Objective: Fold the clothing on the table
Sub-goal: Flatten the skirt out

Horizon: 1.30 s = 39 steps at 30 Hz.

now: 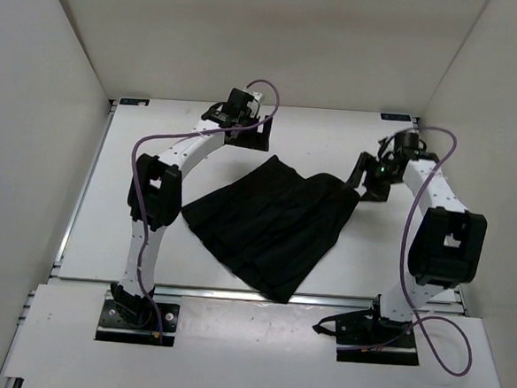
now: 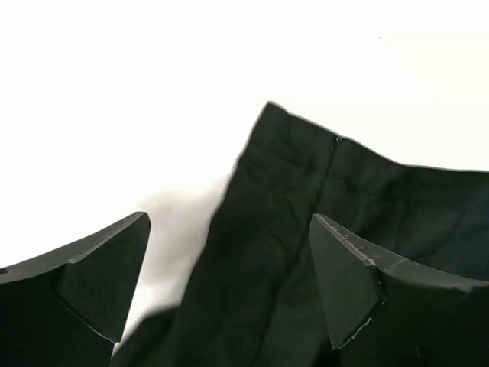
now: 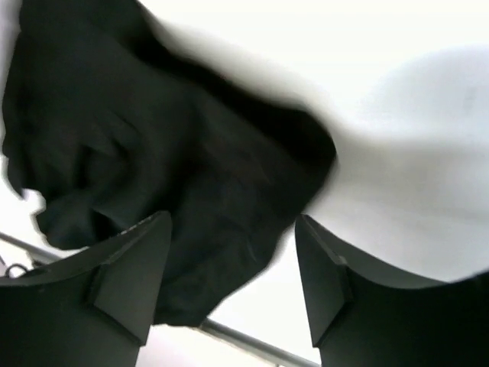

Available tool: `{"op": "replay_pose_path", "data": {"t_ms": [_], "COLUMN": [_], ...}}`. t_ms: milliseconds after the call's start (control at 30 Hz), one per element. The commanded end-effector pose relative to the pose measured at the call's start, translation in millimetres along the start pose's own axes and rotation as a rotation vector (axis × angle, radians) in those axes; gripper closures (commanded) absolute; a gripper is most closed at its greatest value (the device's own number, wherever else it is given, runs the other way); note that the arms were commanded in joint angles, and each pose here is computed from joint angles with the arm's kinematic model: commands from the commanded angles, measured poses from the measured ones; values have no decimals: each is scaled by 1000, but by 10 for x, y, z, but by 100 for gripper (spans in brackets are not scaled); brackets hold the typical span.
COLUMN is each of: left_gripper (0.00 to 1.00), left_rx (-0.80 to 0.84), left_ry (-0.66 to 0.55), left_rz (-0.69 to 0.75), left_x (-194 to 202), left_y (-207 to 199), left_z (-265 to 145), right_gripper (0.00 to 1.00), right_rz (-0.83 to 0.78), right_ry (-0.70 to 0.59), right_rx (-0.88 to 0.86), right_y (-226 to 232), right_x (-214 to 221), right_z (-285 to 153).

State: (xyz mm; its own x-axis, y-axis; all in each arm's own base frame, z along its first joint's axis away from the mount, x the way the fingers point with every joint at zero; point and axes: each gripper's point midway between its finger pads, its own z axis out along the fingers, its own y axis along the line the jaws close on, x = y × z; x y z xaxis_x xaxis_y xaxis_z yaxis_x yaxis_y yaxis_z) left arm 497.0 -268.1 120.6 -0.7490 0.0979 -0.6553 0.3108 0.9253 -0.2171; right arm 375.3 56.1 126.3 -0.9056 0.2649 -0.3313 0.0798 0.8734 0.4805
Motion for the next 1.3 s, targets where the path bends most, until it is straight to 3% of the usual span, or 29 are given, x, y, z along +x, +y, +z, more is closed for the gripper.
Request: {"op": "replay_pose_path", "data": {"t_ms": [0,300,633,933,1067,1100,1133,1200,1267], "left_gripper": [3,9,16,34,44,51,54,70,85], "left_rx": [54,145,205,270,271,269,268,257,253], "left_ry": [-9,33,118,182,184,185,182,181,170], "left_rz": [85,12,-55,-100,-106,-114,-121,-140,-145], "left_x": [-65,88,414,627,649,646,632,619,578], "left_y": [-93,-123,-293,-425,-440,-417,-422,-364,-376], "left_z": [211,713,962,1039,1057,1058,1047,1068,1047], "right_gripper": [36,30,29,29,32,33,38,47,65], "right_rz": [68,151,128,129,93,91,91,61,64], "right_ry": [-40,-84,-66,-131,-133,-141,-134,-125,-107], "right_rx": [70,50,65,-3,-29,-21,0,18,36], "right_y": [-159,-214,-277,-195,-47,-53,-95,-9,-60], "right_x": [348,658,433,184,28,-12,-47,-101,-145], "right_z": [-34,94,478,617,735,733,775,833,878]}}
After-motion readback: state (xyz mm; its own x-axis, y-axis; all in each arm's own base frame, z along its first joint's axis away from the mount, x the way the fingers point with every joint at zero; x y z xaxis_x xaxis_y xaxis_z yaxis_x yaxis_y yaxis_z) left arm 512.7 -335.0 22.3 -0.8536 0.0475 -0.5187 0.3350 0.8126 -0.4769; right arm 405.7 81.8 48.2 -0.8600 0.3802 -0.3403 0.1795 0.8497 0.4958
